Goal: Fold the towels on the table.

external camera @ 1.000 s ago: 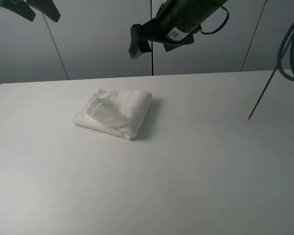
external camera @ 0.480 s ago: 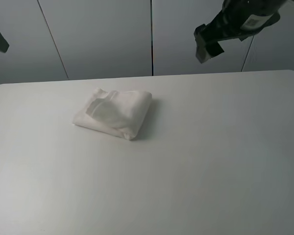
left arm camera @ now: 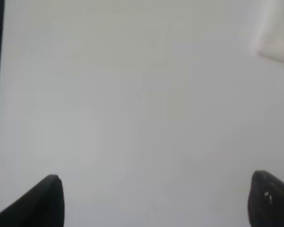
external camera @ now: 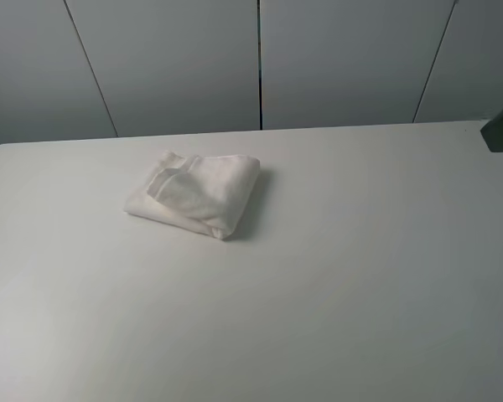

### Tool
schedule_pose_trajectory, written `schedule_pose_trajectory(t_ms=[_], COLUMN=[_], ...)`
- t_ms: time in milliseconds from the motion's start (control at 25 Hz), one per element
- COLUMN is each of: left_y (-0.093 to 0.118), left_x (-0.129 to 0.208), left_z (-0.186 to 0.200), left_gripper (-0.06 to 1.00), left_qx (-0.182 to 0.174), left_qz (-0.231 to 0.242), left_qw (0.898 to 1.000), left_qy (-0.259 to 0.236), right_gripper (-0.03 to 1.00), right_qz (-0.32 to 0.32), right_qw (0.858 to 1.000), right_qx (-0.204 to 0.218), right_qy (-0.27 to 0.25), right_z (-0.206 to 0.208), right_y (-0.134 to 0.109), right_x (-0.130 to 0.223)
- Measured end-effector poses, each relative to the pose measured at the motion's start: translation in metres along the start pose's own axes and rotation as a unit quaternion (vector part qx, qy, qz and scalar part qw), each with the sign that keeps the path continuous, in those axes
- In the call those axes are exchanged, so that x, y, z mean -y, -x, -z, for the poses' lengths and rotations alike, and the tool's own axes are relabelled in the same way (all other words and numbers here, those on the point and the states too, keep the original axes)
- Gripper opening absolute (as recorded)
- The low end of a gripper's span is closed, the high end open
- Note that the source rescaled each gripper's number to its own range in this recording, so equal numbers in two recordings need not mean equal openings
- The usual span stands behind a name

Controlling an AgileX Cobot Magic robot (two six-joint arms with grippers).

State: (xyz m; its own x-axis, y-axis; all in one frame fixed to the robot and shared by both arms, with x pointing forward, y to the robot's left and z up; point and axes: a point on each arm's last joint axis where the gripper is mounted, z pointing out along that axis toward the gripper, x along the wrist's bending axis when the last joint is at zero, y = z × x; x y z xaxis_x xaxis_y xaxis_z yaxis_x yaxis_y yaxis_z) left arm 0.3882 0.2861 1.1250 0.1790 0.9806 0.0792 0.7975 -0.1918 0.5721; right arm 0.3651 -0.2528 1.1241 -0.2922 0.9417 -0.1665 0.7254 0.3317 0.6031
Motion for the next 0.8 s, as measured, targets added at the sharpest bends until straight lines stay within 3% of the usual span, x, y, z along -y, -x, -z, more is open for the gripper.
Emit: schedule_pose_trajectory(t_ms=[200, 400, 640, 800], left_y=[0.001, 0.005, 0.011, 0.016], left_x=[0.051, 0.093, 0.140, 0.168], left_z=[0.035, 0.057, 0.073, 0.075], left_gripper=[1.00, 1.00, 1.00, 1.00], left_qx=[-0.015, -0.018, -0.006, 0.011], left_qz=[0.030, 0.050, 0.072, 0.080], left_qw=[0.999, 0.994, 0.980, 0.968], left_qy=[0.029, 0.095, 0.185, 0.238], right_gripper=[1.00, 1.00, 1.00, 1.00], right_qz=[-0.036, -0.069, -0.086, -0.077], right_qw=[0.996, 0.981, 0.959, 0.953], right_qx=[-0.002, -0.033, -0.057, -0.059], right_qy=[0.076, 0.178, 0.263, 0.286], right_z=[0.050, 0.087, 0.110, 0.106], right_y=[0.019, 0.029, 0.035, 0.035], right_x=[0.047, 0.087, 0.128, 0.148])
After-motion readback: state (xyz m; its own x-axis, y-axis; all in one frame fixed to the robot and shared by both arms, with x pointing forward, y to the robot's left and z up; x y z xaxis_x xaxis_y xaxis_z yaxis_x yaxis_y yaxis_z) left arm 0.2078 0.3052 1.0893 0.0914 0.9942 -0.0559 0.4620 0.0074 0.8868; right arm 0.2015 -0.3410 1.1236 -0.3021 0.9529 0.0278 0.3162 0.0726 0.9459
